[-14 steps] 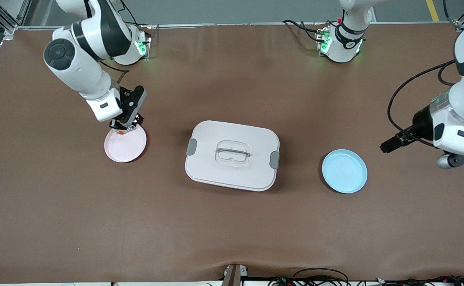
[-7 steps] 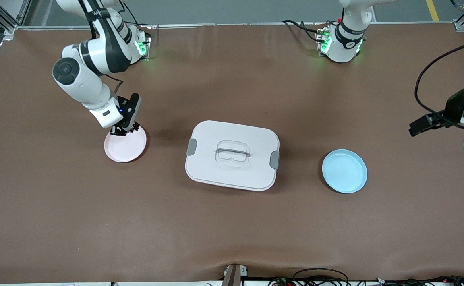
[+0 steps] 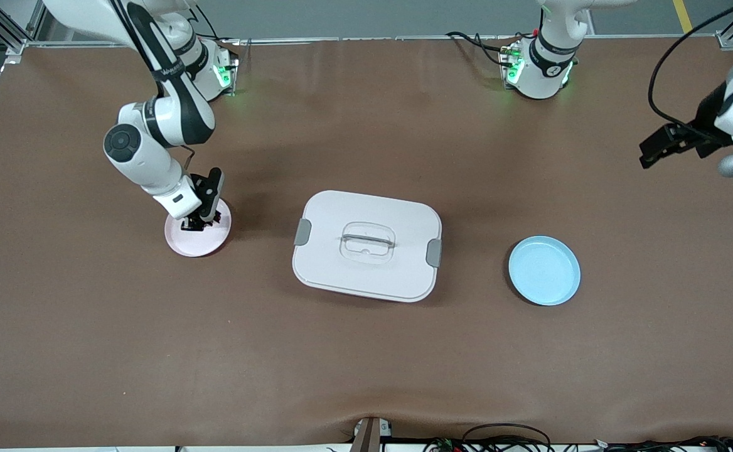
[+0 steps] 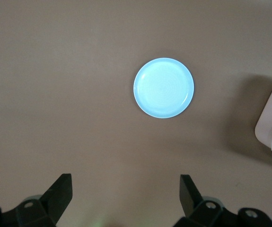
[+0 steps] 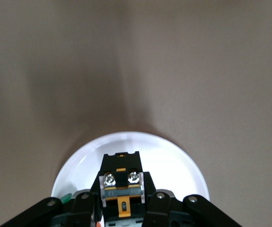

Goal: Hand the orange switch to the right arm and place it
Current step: 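Lower the switch onto the white plate and open the right gripper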

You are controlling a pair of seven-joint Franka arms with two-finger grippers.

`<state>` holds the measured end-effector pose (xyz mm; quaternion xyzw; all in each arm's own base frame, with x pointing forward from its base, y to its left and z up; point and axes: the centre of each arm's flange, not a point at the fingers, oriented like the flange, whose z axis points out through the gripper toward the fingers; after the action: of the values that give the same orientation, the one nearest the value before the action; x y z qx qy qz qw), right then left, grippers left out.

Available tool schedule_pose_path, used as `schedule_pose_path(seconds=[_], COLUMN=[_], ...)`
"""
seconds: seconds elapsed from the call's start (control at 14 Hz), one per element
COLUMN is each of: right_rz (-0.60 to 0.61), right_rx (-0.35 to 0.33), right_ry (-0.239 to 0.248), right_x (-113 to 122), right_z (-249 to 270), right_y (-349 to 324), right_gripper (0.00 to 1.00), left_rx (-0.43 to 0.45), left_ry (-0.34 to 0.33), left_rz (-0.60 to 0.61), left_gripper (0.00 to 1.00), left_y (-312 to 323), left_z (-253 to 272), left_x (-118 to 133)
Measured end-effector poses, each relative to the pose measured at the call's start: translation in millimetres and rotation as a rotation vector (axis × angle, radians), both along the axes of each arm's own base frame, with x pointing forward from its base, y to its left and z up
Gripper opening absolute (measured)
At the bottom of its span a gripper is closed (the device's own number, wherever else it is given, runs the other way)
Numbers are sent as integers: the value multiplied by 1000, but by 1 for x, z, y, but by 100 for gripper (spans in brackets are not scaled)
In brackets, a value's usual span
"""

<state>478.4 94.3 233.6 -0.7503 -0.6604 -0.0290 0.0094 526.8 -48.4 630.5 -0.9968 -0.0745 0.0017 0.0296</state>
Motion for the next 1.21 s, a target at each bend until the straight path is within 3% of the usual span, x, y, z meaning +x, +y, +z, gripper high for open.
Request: schedule_pose_path(seconds=[0.21,0.57,1.21], right_rz=[-3,28,31], right_rx=[-4,-39,-45], right_ry=[9,14,-32], right_x=[-1,0,4], right_z=[-13,-24,-56], right_y=[-5,-20,-33], right_gripper=[35,35,35], left_rx=[-24,-31,-32], left_ry=[3,9,10], left_rz=[-20,-92,-145], left_gripper=[100,100,100], left_y=[-4,-7,-9], left_z=[2,1,8], left_x=[-15,-20,-26])
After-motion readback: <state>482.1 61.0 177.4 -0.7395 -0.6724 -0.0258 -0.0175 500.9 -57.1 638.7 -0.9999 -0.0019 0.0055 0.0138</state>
